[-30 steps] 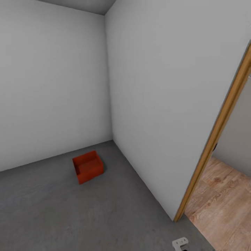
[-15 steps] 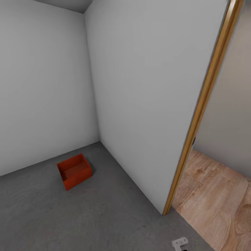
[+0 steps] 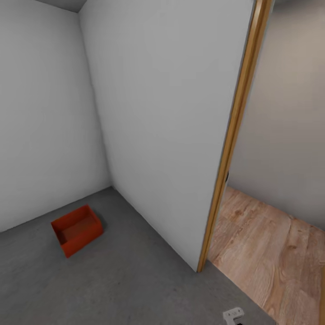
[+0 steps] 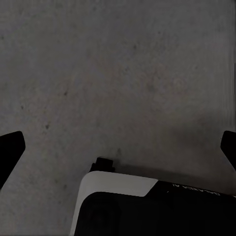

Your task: Move the two storage containers from the living room to the garage. In the garage, place one container on the floor and stack the other container on top of it (either order is fine).

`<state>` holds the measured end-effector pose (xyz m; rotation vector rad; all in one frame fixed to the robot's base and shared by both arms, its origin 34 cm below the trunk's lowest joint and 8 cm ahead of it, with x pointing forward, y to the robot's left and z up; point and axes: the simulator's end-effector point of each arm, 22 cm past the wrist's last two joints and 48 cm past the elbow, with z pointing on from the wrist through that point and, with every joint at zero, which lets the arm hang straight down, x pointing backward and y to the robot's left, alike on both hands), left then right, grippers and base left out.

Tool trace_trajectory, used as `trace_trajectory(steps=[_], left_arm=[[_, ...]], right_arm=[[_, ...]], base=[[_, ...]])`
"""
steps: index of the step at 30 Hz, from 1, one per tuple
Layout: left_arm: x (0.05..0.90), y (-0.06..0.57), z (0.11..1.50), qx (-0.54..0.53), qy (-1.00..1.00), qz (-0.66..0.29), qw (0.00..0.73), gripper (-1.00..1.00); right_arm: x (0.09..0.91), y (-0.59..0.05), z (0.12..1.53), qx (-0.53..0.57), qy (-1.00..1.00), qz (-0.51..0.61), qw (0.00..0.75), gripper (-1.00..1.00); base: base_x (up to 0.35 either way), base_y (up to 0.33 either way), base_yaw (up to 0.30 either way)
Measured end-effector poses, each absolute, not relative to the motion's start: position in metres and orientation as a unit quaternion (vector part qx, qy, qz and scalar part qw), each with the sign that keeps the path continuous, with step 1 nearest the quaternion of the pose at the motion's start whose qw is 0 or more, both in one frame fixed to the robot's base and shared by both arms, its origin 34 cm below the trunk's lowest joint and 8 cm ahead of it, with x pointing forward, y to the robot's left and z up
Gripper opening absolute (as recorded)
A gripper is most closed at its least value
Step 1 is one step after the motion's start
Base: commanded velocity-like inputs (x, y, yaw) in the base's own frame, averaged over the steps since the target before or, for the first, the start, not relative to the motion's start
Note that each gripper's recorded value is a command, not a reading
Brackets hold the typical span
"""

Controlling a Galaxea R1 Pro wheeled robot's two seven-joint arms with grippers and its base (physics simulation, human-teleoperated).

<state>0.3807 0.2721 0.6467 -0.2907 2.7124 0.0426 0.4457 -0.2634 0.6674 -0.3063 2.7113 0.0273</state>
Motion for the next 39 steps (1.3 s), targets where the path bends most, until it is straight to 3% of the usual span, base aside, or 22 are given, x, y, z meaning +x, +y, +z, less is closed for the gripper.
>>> trace_trajectory(steps=[13, 27, 39], left_arm=[[0.3805, 0.2745, 0.6469, -0.104, 0.973, 0.017, 0.205, 1.00], [0.3803, 0.2749, 0.6470, -0.104, 0.973, 0.017, 0.206, 1.00], [0.3799, 0.2760, 0.6470, -0.104, 0.973, 0.018, 0.205, 1.00]], right_arm=[[0.4456, -0.2634, 0.6675, -0.110, 0.973, 0.010, 0.205, 1.00], [0.4456, -0.2634, 0.6677, -0.110, 0.972, 0.010, 0.205, 1.00], [0.4455, -0.2635, 0.6677, -0.110, 0.972, 0.010, 0.205, 1.00]], base=[[0.033, 0.045, -0.278], [0.243, 0.197, -0.278], [0.315, 0.026, -0.278]])
